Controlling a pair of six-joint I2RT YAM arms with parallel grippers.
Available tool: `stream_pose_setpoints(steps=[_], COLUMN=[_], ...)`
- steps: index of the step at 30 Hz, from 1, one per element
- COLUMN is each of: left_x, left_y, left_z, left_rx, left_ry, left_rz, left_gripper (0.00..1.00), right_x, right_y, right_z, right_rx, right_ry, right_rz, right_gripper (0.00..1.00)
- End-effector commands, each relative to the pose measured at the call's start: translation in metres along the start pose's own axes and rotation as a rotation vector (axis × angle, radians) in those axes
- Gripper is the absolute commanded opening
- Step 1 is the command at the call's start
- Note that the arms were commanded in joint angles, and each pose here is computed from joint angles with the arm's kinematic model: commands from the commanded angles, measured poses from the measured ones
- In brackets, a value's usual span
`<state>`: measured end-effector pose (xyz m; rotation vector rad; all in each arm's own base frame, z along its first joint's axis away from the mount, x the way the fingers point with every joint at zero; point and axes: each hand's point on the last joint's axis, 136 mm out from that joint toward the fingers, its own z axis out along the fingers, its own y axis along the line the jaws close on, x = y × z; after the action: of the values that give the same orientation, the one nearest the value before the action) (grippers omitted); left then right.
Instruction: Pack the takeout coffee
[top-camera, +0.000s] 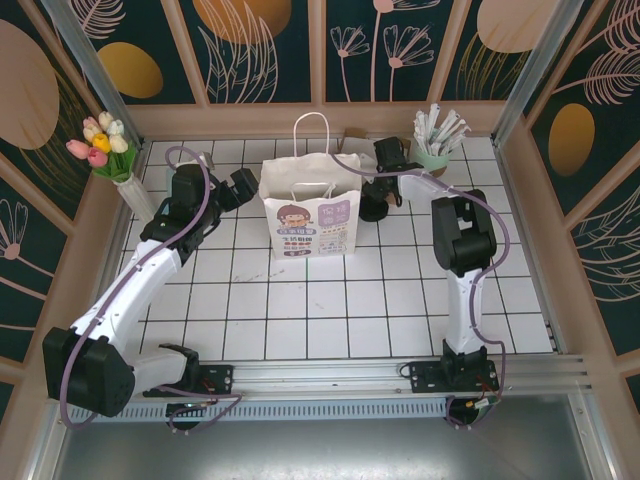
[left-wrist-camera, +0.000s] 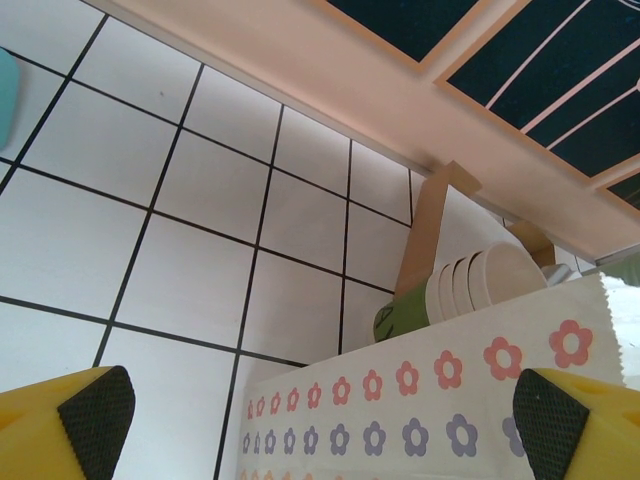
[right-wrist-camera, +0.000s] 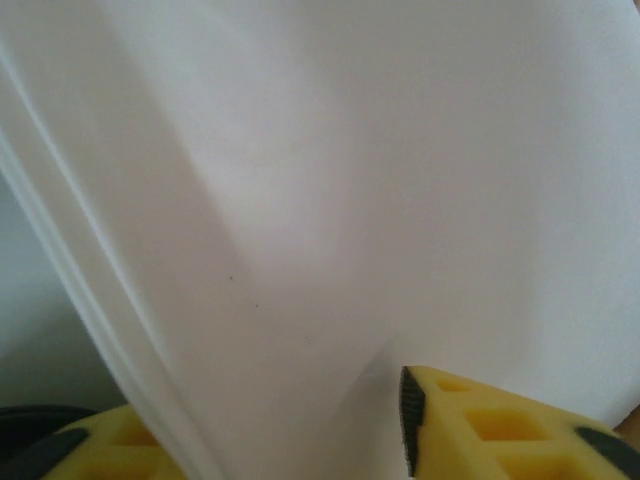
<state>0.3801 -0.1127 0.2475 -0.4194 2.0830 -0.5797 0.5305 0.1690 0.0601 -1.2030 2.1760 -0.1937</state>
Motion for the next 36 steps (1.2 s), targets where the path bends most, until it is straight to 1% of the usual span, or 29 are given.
stream_pose_setpoints(steps=[1, 3, 5, 6, 8, 11, 13, 15, 17, 19, 21, 23, 25, 28, 30, 31, 32, 33, 35, 36], left_x=[-0.005, -0.004, -0.005, -0.004, -0.004, -0.005, -0.006, -0.011, -0.020, -0.033, -0.045, -0.052, -0.058, -0.063, -0.064, -0.062, -0.055, -0.047, -0.028, -0.016], left_y=[0.000, 0.000, -0.001, -0.001, -0.001, -0.002, -0.004, -0.008, -0.013, -0.016, -0.012, -0.009, -0.019, -0.053, -0.100, -0.126, -0.154, -0.178, -0.214, -0.228], left_z=[-0.002, -0.001, -0.001, -0.001, 0.000, -0.001, -0.004, -0.009, -0.016, -0.027, -0.037, -0.045, -0.053, -0.065, -0.086, -0.101, -0.122, -0.142, -0.168, -0.177], left_rx=[0.003, 0.005, 0.011, 0.011, 0.015, 0.021, 0.028, 0.042, 0.053, 0.049, 0.006, -0.033, -0.009, 0.136, 0.354, 0.481, 0.631, 0.750, 0.879, 0.940], left_ry=[-0.029, -0.028, -0.029, -0.027, -0.025, -0.028, -0.034, -0.050, -0.080, -0.129, -0.171, -0.187, -0.183, -0.159, -0.126, -0.119, -0.110, -0.116, -0.123, -0.104], left_rz=[0.013, 0.013, 0.013, 0.013, 0.010, 0.008, 0.010, 0.013, 0.018, 0.011, -0.017, -0.026, -0.005, 0.082, 0.210, 0.276, 0.359, 0.445, 0.610, 0.684], left_gripper=[0.99, 0.99, 0.99, 0.99, 0.99, 0.99, 0.99, 0.99, 0.99, 0.99, 0.99, 0.99, 0.99, 0.99, 0.99, 0.99, 0.98, 0.98, 0.99, 0.98], right_x=[-0.032, -0.038, -0.039, -0.038, -0.036, -0.034, -0.044, -0.060, -0.077, -0.093, -0.104, -0.110, -0.113, -0.120, -0.130, -0.135, -0.143, -0.151, -0.166, -0.174], right_y=[-0.020, -0.021, -0.021, -0.021, -0.019, -0.023, -0.041, -0.060, -0.078, -0.091, -0.099, -0.102, -0.100, -0.094, -0.086, -0.082, -0.076, -0.067, -0.049, -0.041], right_z=[-0.020, -0.031, -0.039, -0.042, -0.045, -0.048, -0.066, -0.096, -0.135, -0.181, -0.224, -0.267, -0.305, -0.351, -0.382, -0.394, -0.411, -0.424, -0.444, -0.450], right_rx=[0.030, 0.007, -0.016, -0.028, -0.050, -0.034, 0.020, 0.067, 0.107, 0.128, 0.142, 0.154, 0.137, 0.086, 0.000, -0.047, -0.103, -0.165, -0.248, -0.273], right_ry=[-0.092, -0.122, -0.136, -0.138, -0.137, -0.128, -0.165, -0.241, -0.329, -0.420, -0.491, -0.558, -0.624, -0.700, -0.773, -0.809, -0.858, -0.896, -0.947, -0.958], right_rz=[0.023, 0.033, 0.033, 0.034, 0.031, 0.045, 0.093, 0.139, 0.174, 0.202, 0.236, 0.273, 0.317, 0.407, 0.497, 0.530, 0.558, 0.567, 0.556, 0.552], right_gripper=[0.35, 0.28, 0.23, 0.17, 0.00, 0.00, 0.00, 0.00, 0.00, 0.00, 0.00, 0.00, 0.00, 0.00, 0.00, 0.00, 0.00, 0.00, 0.00, 0.00])
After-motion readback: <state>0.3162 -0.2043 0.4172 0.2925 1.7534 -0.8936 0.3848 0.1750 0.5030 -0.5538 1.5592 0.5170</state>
